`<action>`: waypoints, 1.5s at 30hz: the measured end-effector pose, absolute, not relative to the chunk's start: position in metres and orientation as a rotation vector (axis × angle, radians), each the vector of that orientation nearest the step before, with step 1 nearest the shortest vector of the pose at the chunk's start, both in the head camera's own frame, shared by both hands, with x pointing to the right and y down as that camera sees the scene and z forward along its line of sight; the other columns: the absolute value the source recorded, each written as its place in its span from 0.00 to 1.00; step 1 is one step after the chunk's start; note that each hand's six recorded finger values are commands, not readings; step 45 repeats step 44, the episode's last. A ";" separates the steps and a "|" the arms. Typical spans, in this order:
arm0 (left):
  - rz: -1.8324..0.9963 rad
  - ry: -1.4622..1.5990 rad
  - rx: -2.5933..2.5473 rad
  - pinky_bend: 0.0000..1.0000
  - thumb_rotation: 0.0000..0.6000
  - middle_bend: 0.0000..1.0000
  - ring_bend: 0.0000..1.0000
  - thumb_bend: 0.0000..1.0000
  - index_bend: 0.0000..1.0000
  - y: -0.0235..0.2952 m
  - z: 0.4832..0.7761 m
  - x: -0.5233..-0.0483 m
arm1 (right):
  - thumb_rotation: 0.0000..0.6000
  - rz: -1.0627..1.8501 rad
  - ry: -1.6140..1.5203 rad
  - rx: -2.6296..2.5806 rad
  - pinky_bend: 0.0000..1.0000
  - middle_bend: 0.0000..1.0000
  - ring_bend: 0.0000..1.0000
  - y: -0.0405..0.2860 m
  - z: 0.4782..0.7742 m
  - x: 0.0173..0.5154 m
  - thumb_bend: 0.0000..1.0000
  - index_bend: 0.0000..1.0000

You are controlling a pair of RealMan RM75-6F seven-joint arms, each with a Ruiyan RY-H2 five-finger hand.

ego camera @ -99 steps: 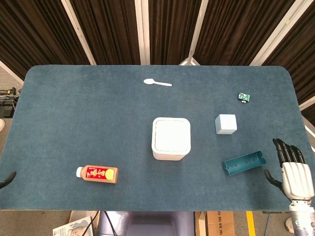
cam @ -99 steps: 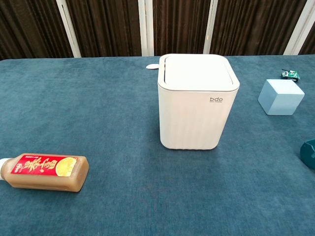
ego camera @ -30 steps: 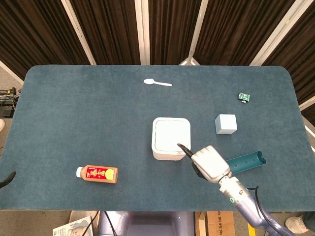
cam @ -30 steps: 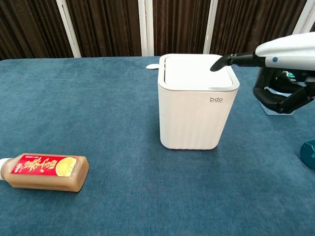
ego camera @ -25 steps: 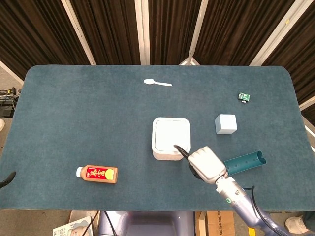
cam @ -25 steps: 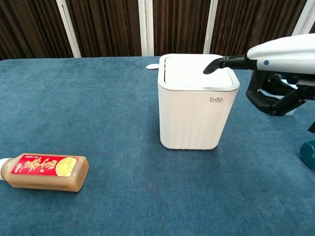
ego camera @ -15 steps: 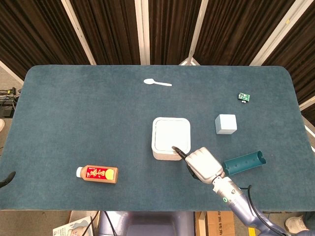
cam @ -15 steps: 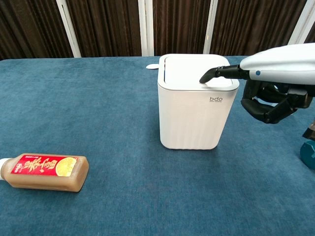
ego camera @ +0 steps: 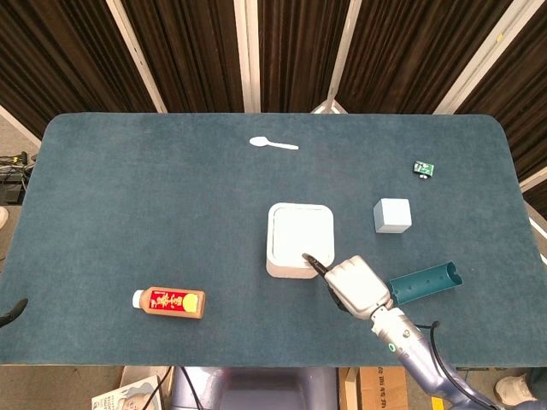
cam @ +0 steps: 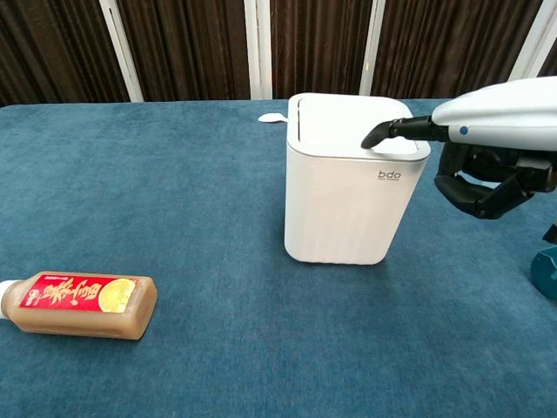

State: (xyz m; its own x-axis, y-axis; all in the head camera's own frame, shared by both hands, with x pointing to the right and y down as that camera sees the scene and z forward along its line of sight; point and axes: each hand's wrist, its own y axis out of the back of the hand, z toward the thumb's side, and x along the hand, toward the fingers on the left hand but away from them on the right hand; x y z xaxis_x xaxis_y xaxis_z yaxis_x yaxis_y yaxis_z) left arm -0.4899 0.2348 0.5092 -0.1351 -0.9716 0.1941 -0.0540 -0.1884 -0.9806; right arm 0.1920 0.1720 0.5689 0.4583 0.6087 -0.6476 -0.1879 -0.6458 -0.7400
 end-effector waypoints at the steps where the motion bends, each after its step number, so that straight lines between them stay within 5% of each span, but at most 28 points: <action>1: -1.439 1.248 -1.312 0.00 1.00 0.01 0.00 0.02 0.10 0.235 0.509 -0.490 | 1.00 1.269 -0.382 -1.920 0.73 0.79 0.82 0.170 0.565 0.193 0.71 0.20; 4: -1.442 1.250 -1.311 0.00 1.00 0.01 0.00 0.02 0.10 0.235 0.509 -0.491 | 1.00 1.268 -0.460 -1.937 0.72 0.64 0.71 0.165 0.558 0.198 0.61 0.10; 9: -1.445 1.244 -1.316 0.00 1.00 0.01 0.00 0.02 0.10 0.235 0.510 -0.490 | 1.00 1.267 -0.655 -1.963 0.57 0.37 0.50 0.157 0.545 0.218 0.45 0.03; 21: -1.453 1.229 -1.313 0.00 1.00 0.01 0.00 0.02 0.10 0.235 0.513 -0.487 | 1.00 1.254 -1.057 -1.950 0.35 0.15 0.27 0.160 0.542 0.306 0.34 0.03; 31: -1.452 1.220 -1.312 0.00 1.00 0.01 0.00 0.02 0.10 0.236 0.512 -0.487 | 1.00 1.344 -1.138 -1.675 0.29 0.12 0.21 0.191 0.562 0.383 0.34 0.03; 45: -1.477 1.164 -1.344 0.00 1.00 0.01 0.00 0.02 0.10 0.236 0.520 -0.484 | 1.00 1.383 -1.079 -1.540 0.26 0.12 0.21 0.220 0.571 0.405 0.34 0.03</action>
